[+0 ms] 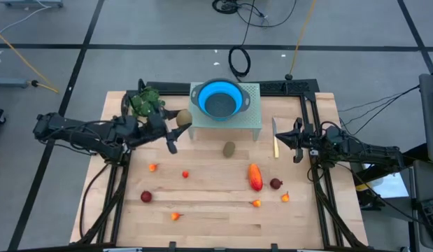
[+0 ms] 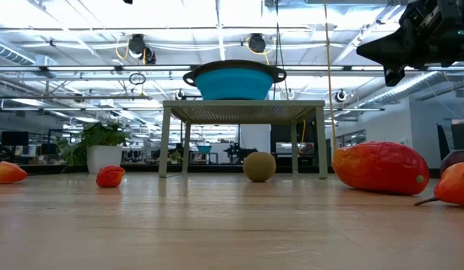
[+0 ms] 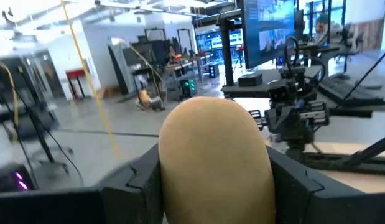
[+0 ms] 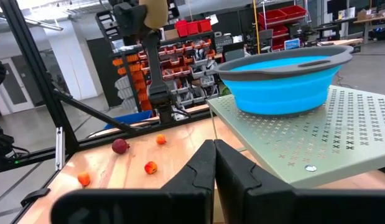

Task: Pick & Place Fruit
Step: Put the kiwi into the colander on the shelf

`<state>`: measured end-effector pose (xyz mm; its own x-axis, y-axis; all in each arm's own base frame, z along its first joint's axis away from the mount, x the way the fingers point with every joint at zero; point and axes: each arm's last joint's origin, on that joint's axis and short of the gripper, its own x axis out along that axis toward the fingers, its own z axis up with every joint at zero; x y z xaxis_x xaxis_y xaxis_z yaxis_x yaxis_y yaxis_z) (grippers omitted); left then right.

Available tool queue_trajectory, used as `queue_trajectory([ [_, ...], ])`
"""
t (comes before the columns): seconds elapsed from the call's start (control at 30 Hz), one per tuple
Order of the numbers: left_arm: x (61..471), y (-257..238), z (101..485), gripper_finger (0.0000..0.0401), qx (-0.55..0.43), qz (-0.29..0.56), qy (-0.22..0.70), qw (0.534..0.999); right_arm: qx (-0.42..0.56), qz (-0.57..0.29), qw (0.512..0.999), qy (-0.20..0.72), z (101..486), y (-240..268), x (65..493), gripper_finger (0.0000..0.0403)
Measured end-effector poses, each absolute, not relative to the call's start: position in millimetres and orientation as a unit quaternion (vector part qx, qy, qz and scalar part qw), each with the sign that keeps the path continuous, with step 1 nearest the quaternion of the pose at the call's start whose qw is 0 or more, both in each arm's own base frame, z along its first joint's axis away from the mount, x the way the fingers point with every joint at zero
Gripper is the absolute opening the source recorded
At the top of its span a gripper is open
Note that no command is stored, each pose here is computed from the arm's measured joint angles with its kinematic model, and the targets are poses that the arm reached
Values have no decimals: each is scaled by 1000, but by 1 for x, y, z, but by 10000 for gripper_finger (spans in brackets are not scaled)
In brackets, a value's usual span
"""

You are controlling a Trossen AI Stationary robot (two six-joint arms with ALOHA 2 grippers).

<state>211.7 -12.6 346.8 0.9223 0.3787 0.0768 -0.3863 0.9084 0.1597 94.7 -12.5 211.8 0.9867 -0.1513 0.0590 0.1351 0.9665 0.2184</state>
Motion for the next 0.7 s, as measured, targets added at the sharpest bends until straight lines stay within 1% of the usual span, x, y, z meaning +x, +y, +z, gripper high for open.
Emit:
queue_trajectory([
  [0.17,211,-13,349,196,93,197,-30,975,107,-72,991,-38,212,-13,95,0],
  [0.3,211,-12,350,196,65,201,-40,977,107,-72,991,-38,212,-12,95,0],
  [0.37,211,-12,352,196,28,210,-58,976,107,-72,991,-38,212,-13,95,0],
  [0.5,209,-9,355,196,-78,236,-97,964,107,-72,991,-38,212,-13,95,0],
  [0.7,208,-6,355,196,-186,264,-126,938,107,-73,991,-38,212,-13,95,0],
])
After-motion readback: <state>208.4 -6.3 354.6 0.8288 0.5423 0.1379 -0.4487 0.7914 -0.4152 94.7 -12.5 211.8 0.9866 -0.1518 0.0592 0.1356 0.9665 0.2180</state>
